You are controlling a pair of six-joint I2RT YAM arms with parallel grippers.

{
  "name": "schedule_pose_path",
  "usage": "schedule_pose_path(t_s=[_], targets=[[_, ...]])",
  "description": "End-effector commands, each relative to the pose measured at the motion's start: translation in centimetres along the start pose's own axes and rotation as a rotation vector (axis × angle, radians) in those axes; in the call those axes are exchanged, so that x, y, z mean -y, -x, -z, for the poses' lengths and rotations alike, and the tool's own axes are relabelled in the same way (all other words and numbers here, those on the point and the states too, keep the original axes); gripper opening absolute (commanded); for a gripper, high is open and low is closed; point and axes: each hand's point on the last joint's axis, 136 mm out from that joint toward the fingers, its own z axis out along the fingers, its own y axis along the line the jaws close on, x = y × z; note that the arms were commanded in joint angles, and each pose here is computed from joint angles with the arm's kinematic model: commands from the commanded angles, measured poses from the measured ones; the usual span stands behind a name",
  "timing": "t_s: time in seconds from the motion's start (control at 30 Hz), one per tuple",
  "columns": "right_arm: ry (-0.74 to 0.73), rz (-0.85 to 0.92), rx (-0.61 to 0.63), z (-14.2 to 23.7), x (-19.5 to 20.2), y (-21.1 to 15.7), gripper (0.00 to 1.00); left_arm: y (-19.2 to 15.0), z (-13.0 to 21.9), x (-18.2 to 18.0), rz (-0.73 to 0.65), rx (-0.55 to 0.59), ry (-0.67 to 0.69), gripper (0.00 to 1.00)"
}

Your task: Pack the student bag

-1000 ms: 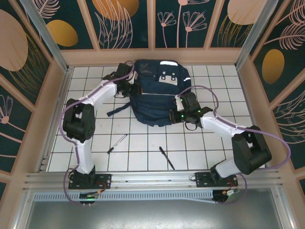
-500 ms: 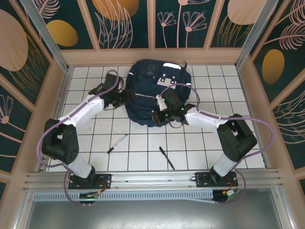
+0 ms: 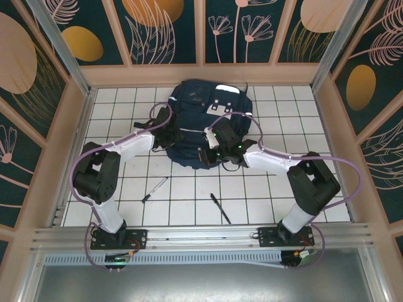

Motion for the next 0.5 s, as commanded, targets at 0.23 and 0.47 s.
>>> schedule_pose_path(t_s=[0.23,0.47], targets=[[0.023,0.024,0.031,3.2,0.7,0.3,0.00,-1.1,2.0,1.5,-0.001,-0.080,-0.064,0.56],[0.121,0.080,0.045,2.6,-2.8,1.6,0.00,-3.9,4.2,4.2,0.101,-0.073,-0.147,0.70]])
